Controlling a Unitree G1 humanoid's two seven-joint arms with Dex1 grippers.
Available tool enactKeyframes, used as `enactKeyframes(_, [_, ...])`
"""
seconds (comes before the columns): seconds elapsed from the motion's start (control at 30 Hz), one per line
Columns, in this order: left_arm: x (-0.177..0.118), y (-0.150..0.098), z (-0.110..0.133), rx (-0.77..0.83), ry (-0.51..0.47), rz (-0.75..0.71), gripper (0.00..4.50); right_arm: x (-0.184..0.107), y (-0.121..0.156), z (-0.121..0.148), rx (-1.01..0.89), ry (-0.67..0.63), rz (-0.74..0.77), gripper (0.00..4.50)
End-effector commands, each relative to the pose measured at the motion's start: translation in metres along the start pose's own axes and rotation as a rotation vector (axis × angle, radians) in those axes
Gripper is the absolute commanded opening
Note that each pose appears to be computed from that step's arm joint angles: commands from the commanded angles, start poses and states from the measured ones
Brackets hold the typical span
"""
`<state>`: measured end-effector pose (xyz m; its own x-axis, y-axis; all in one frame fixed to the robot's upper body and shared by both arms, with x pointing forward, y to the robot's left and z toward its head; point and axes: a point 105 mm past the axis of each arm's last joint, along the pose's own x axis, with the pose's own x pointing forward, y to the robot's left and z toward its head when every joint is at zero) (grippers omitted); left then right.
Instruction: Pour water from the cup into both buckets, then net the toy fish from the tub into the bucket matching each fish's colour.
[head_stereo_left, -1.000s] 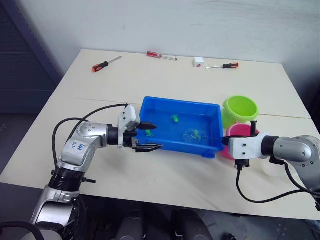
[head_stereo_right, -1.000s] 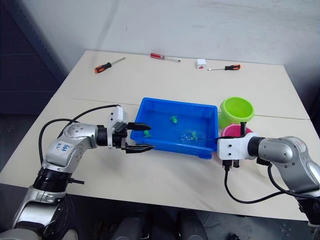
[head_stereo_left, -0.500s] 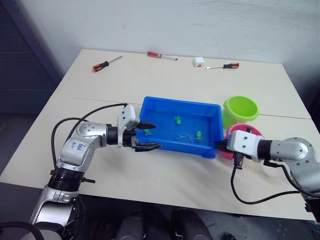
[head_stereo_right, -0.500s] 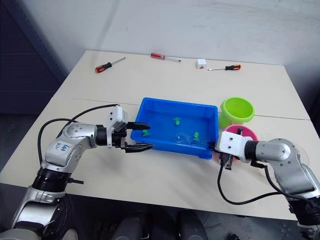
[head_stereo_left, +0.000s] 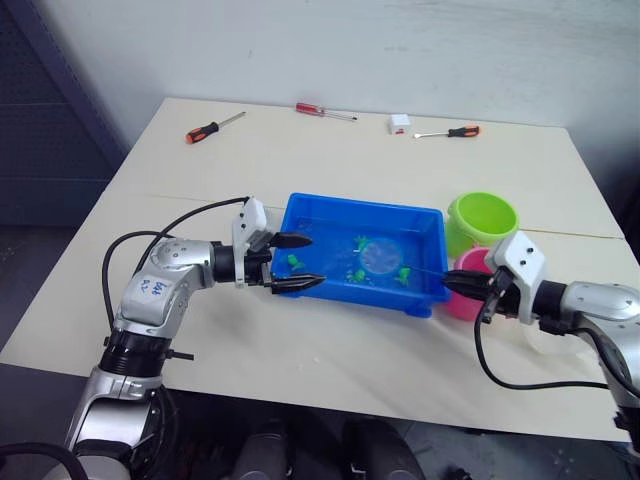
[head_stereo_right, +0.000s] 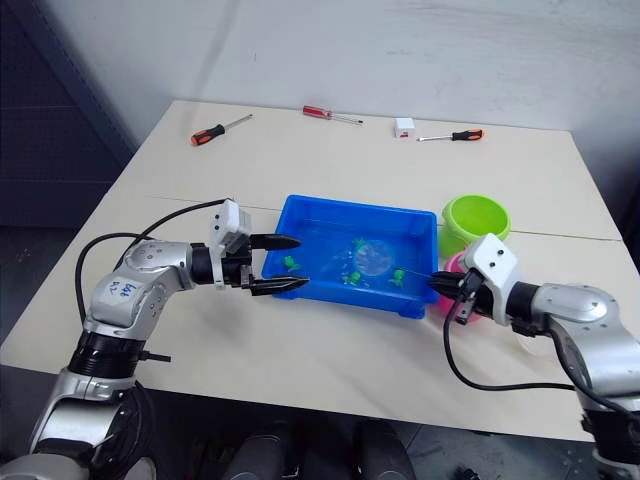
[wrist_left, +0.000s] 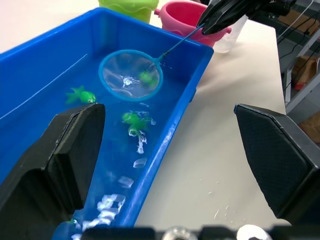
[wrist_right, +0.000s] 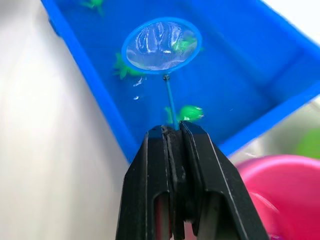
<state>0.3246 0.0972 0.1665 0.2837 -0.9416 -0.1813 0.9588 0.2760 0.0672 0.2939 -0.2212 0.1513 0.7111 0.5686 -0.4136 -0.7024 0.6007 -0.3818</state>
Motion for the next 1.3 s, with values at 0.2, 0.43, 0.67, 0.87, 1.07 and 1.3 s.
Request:
enactKeyframes(0.2, [-0.01,0.007,0.003,0.05,0.019,0.008,4.45,0.016,-0.002,0.018,-0.442,0.033,-0.049,0.0])
enactKeyframes(0.43, [-0.013,0.009,0.007,0.064,0.017,0.029,4.45,0.038,-0.002,0.014,-0.611,0.075,-0.008,0.0])
enactKeyframes(0.67, [-0.017,0.007,0.003,0.062,0.022,0.048,4.45,0.053,0.012,0.024,-0.591,0.017,0.049,0.0])
enactKeyframes(0.87, [-0.021,0.012,0.004,0.062,0.019,0.076,4.45,0.051,0.023,0.034,-0.232,-0.071,0.079,0.0])
enactKeyframes(1.07, [-0.018,0.014,0.008,0.057,-0.005,0.072,4.45,0.031,0.023,0.039,0.143,-0.117,0.092,0.0])
enactKeyframes(1.3, [0.007,0.019,0.027,0.031,-0.132,0.056,4.45,-0.008,-0.004,0.043,0.318,-0.163,-0.089,0.0])
